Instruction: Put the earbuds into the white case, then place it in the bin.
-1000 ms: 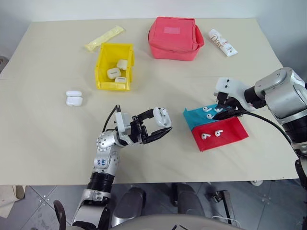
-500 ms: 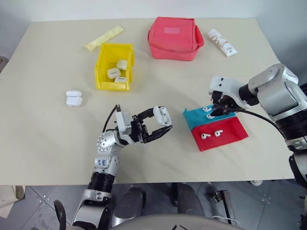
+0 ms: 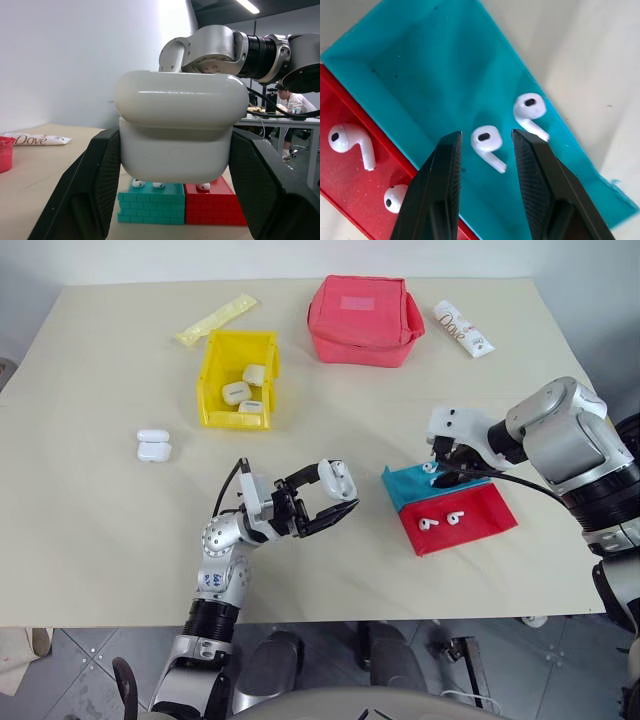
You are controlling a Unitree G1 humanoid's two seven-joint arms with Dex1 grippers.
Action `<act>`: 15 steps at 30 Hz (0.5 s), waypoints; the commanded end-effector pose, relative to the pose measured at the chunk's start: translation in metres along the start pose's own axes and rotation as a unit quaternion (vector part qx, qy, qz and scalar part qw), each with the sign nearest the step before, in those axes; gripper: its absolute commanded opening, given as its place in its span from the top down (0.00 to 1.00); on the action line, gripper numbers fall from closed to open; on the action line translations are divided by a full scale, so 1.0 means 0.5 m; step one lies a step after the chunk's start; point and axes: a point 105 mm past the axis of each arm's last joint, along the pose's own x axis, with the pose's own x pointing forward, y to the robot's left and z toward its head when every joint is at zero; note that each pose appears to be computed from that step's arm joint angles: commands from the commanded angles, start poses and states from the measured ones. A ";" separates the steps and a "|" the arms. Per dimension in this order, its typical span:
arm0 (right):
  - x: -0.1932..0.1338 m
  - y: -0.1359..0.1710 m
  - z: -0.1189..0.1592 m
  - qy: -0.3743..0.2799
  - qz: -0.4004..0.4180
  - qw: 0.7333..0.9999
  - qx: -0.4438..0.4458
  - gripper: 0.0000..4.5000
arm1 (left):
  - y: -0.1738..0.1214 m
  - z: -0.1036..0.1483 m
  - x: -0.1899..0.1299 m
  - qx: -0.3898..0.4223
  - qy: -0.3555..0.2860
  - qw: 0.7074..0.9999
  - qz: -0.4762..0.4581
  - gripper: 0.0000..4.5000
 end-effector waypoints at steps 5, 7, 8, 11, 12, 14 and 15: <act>-0.007 -0.012 0.004 0.007 -0.010 1.000 -0.009 0.64 | -0.010 0.014 0.002 0.016 -0.009 1.000 -0.005 0.38; -0.005 -0.012 0.002 0.008 -0.010 1.000 -0.010 0.64 | -0.011 0.015 0.002 0.016 -0.009 1.000 -0.004 0.38; -0.004 -0.012 0.002 0.008 -0.009 1.000 -0.011 0.64 | -0.011 0.015 0.002 0.016 -0.009 1.000 -0.003 0.38; 0.000 -0.013 0.001 0.010 -0.009 1.000 -0.011 0.64 | -0.010 0.015 0.001 0.017 -0.009 1.000 -0.002 0.38; 0.001 -0.014 0.000 0.011 -0.008 1.000 -0.011 0.64 | -0.010 0.015 0.001 0.017 -0.009 1.000 -0.002 0.38; 0.002 -0.014 -0.003 0.014 -0.007 1.000 -0.013 0.64 | -0.010 0.016 0.001 0.018 -0.009 1.000 -0.001 0.38; 0.003 -0.014 -0.003 0.014 -0.007 1.000 -0.013 0.64 | -0.010 0.016 0.001 0.018 -0.008 1.000 -0.001 0.38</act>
